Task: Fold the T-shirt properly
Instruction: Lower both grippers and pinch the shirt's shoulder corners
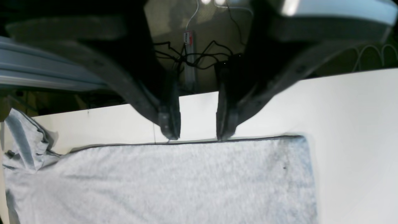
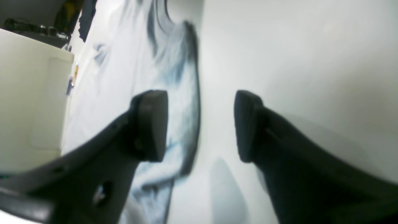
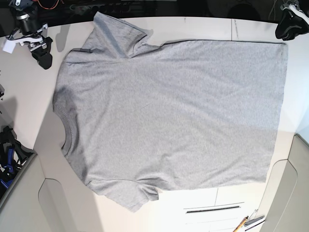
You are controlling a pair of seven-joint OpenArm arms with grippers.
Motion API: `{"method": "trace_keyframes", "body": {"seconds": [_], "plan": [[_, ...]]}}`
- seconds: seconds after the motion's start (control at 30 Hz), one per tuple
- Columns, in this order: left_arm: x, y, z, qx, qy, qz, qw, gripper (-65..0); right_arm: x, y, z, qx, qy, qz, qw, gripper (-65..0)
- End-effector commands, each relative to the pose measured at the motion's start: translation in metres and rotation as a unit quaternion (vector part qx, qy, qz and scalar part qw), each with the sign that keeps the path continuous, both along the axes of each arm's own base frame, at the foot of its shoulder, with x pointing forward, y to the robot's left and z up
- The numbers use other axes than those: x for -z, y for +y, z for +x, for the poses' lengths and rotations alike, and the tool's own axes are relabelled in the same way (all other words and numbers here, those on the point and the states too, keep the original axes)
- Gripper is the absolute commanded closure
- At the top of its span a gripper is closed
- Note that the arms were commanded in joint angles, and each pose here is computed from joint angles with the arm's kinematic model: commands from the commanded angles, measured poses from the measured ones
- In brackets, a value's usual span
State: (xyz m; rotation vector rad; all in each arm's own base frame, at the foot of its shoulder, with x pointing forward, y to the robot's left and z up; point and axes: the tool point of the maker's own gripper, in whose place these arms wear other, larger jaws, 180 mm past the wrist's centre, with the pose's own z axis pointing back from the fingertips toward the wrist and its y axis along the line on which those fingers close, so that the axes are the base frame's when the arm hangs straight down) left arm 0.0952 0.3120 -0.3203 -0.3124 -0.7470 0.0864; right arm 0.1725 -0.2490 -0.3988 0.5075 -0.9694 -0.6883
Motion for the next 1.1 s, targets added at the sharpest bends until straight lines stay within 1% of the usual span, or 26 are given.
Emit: {"method": "trace_keyframes", "body": {"seconds": [0.0,0.07,0.13,0.4,0.43,0.47,0.6,0.63,0.67,0.73,0.8,0.87,0.97,1.07], "plan": [[-0.009,-0.001,0.007,0.003,-0.017,-0.007,1.0,-22.8,-0.004,0.004,0.008,-0.007,-0.008,-0.005,0.9999,-33.5],[-0.01,-0.002,0.011,0.004,-0.02,-0.013,1.0,-22.8,0.008,0.018,0.017,-0.016,0.012,-0.006,0.9998,-33.5],[-0.009,-0.004,0.014,0.009,-0.015,-0.013,1.0,-22.8,0.014,0.031,0.025,-0.026,0.022,-0.004,0.9994,-33.5],[-0.008,-0.004,0.014,0.011,-0.013,-0.012,1.0,-22.8,0.02,0.071,0.031,-0.055,0.024,0.027,0.9979,-33.2],[-0.008,-0.004,0.014,0.011,-0.013,-0.012,1.0,-22.8,0.021,0.074,0.031,-0.055,0.025,0.029,0.9978,-31.0],[-0.008,-0.004,0.014,0.011,-0.013,-0.012,1.0,-22.8,0.021,0.075,0.031,-0.055,0.025,0.031,0.9977,-27.4],[-0.01,-0.004,0.019,0.011,-0.022,-0.012,1.0,-22.8,0.023,0.074,0.029,-0.064,0.028,0.017,0.9974,-7.4],[-0.011,-0.004,0.022,0.011,-0.027,-0.012,1.0,-22.8,0.022,0.076,0.03,-0.07,0.025,0.015,0.9971,-3.0],[-0.012,-0.003,0.026,0.01,-0.032,-0.011,0.999,-22.9,0.021,0.077,0.029,-0.076,0.023,0.011,0.9967,0.0],[-0.013,-0.002,0.033,0.009,-0.043,-0.008,0.999,-23.3,0.021,0.08,0.029,-0.091,0.021,0.0,0.9957,0.0],[-0.012,0.002,0.039,0.005,-0.05,0.002,0.999,-30.0,0.024,0.08,0.027,-0.097,0.029,-0.009,0.9948,0.0],[-0.005,0.02,0.045,-0.034,-0.044,0.021,0.998,-36.4,0.026,0.08,0.026,-0.101,0.033,-0.013,0.9942,0.0],[0.008,0.046,0.051,-0.08,-0.034,0.041,0.995,-37.2,0.026,0.08,0.025,-0.102,0.034,-0.013,0.9941,0.0],[0.024,0.067,0.049,-0.12,-0.02,0.035,0.992,-37.2,0.026,0.08,0.025,-0.102,0.034,-0.013,0.9941,0.0]]}}
